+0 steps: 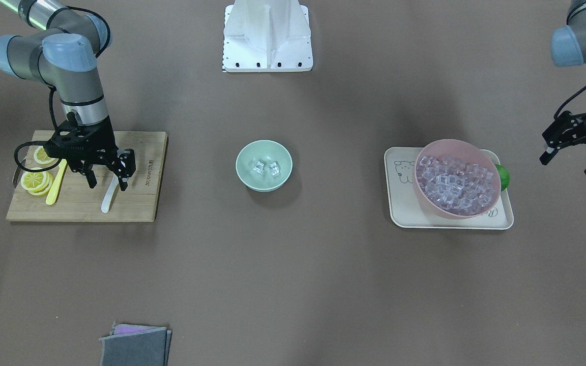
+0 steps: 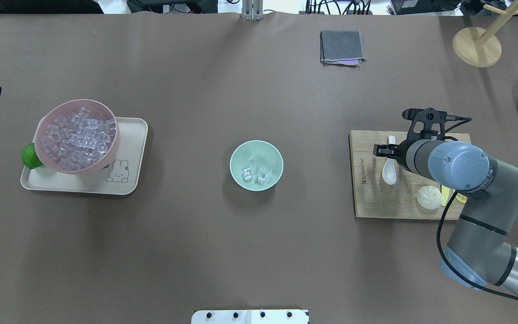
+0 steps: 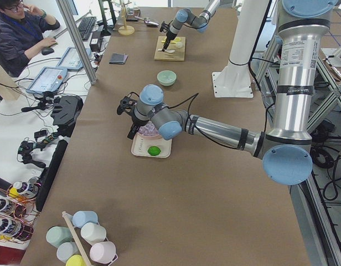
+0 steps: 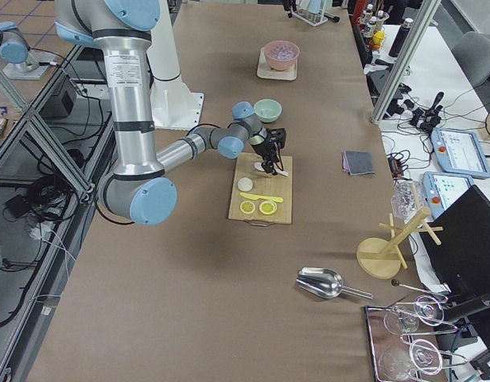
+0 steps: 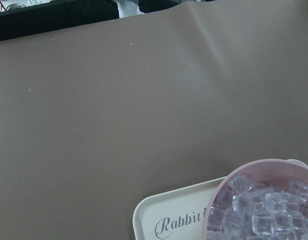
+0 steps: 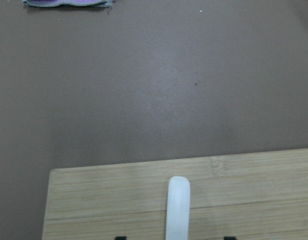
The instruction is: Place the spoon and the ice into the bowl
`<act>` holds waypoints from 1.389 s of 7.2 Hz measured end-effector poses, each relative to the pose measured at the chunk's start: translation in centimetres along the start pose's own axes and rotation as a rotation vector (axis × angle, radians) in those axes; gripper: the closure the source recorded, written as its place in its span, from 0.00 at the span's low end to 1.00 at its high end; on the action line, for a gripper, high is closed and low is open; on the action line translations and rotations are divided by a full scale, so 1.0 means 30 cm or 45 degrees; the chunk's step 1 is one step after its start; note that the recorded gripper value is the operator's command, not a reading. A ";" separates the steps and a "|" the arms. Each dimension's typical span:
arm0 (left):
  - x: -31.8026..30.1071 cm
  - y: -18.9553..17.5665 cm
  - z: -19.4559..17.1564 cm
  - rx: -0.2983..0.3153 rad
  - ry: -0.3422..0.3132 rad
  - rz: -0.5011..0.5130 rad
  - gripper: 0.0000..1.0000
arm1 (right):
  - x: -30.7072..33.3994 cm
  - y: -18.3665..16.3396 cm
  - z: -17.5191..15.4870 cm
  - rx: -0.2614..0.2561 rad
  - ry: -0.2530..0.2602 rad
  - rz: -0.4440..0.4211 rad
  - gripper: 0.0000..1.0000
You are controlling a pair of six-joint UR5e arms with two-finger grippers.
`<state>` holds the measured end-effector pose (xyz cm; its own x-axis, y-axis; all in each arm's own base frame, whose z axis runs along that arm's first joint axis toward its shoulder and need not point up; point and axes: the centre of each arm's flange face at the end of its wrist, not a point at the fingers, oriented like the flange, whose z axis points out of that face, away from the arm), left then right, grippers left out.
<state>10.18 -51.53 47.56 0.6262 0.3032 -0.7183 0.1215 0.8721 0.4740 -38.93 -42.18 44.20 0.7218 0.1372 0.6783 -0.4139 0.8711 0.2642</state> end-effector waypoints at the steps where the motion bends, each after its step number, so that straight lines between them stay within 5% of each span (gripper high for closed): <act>1: -0.001 0.001 0.000 0.000 -0.001 -0.003 0.01 | 0.001 0.015 0.006 0.004 0.007 0.011 0.41; 3: -0.002 0.000 0.001 -0.001 -0.001 -0.006 0.02 | 0.004 0.034 0.023 0.015 0.024 0.011 0.51; 4: -0.001 0.000 0.002 -0.001 -0.001 -0.006 0.02 | 0.002 0.039 0.031 0.018 0.028 0.013 0.63; 5: -0.001 0.000 0.003 -0.002 0.000 -0.006 0.02 | -0.003 0.045 0.036 0.017 0.029 0.025 0.90; 6: -0.001 0.000 0.003 -0.002 0.000 -0.006 0.02 | -0.008 0.049 0.037 0.015 0.026 0.041 1.00; 10: -0.001 -0.010 0.014 -0.003 0.001 -0.007 0.02 | -0.119 0.016 -0.022 0.032 -0.052 0.063 1.00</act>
<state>10.46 -51.95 47.65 0.6252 0.2983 -0.7212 0.1232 0.8748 0.4686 -41.35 -41.96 41.45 0.6769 0.1599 0.7185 -0.4626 0.8516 0.2463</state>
